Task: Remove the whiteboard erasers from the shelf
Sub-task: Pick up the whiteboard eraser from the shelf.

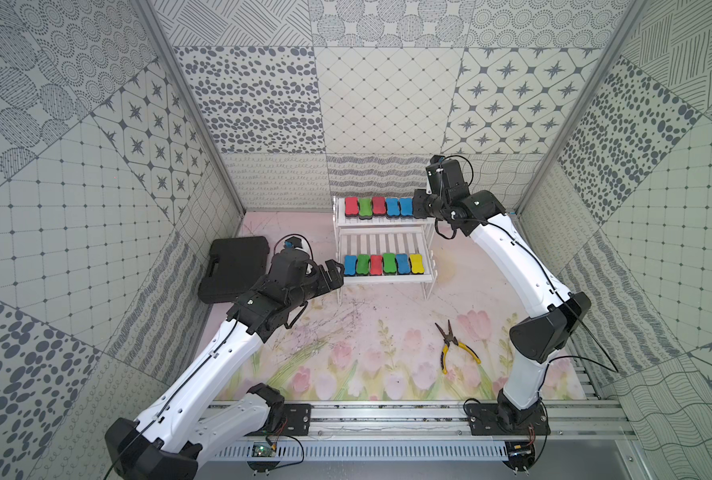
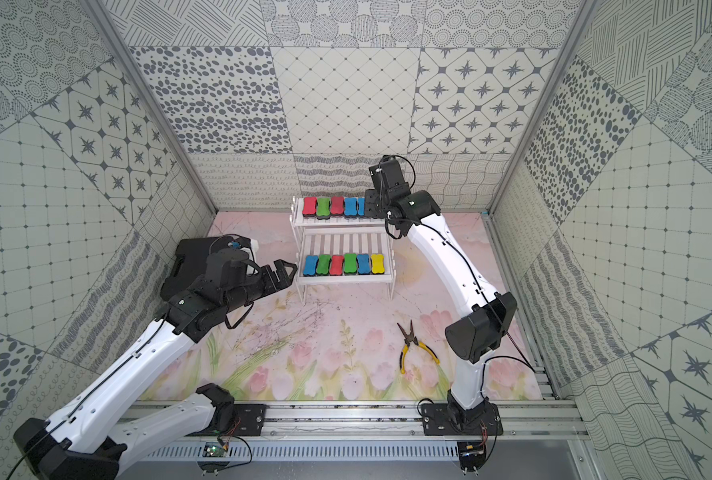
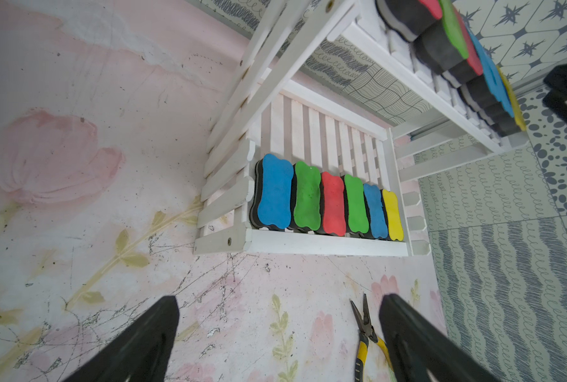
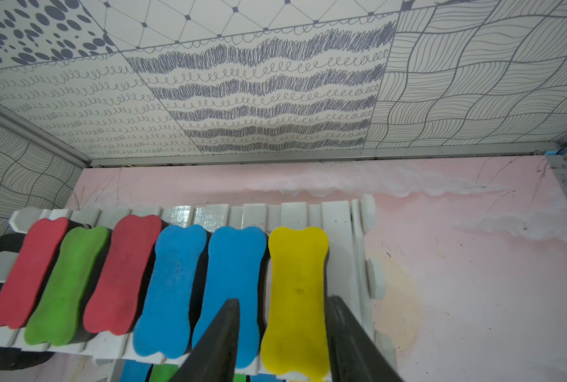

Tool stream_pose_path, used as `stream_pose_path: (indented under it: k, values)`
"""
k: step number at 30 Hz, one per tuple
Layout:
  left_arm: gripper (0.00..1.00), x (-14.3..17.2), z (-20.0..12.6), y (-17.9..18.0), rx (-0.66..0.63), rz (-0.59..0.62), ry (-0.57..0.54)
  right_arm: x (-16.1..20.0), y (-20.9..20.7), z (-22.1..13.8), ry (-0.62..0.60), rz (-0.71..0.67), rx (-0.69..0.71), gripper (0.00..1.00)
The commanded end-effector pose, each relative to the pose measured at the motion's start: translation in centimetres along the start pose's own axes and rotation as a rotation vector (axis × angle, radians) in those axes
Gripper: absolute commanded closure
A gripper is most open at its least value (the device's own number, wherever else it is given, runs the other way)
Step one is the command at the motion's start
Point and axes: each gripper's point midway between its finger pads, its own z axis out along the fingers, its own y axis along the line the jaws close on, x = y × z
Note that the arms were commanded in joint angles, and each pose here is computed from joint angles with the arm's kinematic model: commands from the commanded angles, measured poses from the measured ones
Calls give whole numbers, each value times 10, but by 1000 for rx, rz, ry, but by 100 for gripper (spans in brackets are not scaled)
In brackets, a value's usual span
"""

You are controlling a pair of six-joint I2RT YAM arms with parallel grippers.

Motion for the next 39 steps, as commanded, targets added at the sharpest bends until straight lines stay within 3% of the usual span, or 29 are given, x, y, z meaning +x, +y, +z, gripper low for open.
stream_pose_path:
  k: [1,29,39]
  values:
    - [0,-2,-1,3,-24,28,-12,-3,-2,7,0,0,11,53]
    - [0,1,3,10,-51,21,-6,29,-15,36,100,37,43,57]
    - [0,3,3,10,-49,19,-1,28,-16,36,100,53,37,51]
